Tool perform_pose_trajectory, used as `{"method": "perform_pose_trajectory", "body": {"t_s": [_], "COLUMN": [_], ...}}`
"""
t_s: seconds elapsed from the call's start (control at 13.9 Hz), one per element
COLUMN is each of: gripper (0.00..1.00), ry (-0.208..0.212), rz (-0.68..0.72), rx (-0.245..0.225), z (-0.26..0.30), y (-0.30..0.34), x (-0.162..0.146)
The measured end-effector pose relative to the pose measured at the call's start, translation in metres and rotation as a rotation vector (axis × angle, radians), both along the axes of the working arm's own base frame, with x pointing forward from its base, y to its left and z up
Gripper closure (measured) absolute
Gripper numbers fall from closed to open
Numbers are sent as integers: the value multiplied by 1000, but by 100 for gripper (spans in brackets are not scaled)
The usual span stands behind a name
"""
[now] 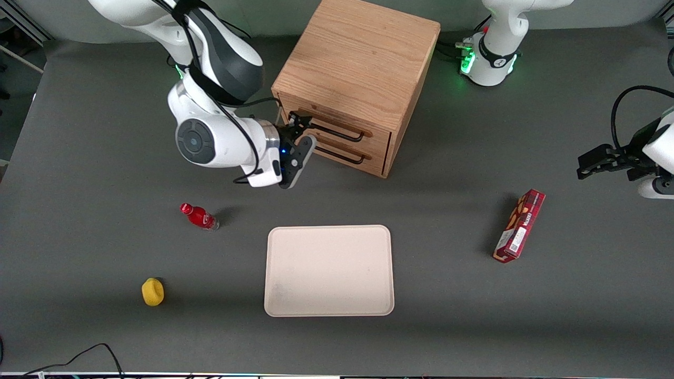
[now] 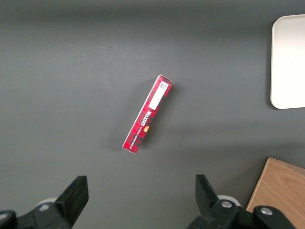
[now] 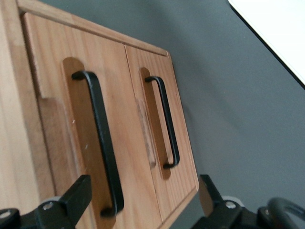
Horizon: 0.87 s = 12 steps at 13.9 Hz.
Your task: Open upper drawer
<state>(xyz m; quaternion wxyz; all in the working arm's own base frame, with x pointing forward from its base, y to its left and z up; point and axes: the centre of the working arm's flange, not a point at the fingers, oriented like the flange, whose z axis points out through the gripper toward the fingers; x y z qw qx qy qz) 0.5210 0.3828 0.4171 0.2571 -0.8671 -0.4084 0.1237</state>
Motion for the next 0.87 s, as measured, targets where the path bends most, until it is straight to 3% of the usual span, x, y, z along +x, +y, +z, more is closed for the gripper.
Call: {"method": "perform_pose_trajectory", "body": {"t_s": [0.87], "gripper": [0], "ry": [11], "rz": [-34], "rx": [-5], "z": [-41], "y": [46], "x": [-21]}}
